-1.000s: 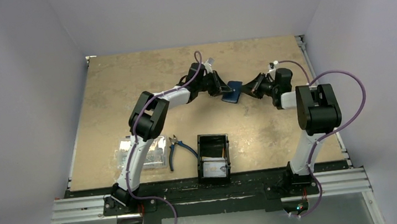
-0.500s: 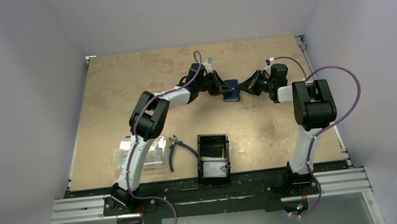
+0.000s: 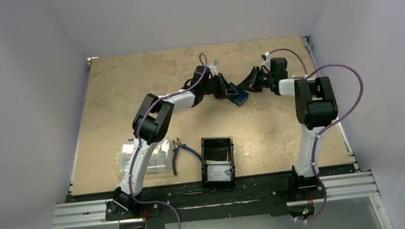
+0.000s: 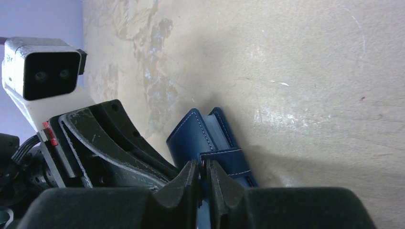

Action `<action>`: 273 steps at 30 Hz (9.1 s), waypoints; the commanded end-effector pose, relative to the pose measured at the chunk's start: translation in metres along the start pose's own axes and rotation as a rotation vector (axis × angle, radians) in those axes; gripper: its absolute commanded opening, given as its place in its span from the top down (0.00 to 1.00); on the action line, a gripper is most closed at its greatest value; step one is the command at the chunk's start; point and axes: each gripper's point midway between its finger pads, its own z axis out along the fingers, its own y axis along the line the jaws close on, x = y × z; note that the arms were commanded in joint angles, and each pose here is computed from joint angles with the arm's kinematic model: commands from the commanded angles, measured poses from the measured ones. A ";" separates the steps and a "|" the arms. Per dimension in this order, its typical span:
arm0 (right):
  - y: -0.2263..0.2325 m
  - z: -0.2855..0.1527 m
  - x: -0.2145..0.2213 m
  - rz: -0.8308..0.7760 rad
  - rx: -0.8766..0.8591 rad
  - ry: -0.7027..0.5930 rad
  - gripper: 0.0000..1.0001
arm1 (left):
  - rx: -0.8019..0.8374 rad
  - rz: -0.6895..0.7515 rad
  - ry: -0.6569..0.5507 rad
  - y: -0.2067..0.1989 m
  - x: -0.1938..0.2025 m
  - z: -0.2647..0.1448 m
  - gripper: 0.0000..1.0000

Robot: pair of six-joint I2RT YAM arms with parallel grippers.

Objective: Put the credit cards into the card holder
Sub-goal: Close the card holder at the center of the board.

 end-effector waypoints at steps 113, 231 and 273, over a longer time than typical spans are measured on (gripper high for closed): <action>0.023 0.044 0.092 -0.248 0.201 0.535 0.70 | -0.089 -0.244 -0.008 0.050 -0.023 -0.034 1.00; 0.039 0.013 0.019 -0.347 0.769 0.067 0.82 | -0.187 -0.077 0.144 0.050 0.006 -0.049 1.00; 0.056 0.007 0.022 -0.172 -0.020 0.223 1.00 | -0.178 -0.073 0.165 0.050 0.014 -0.045 1.00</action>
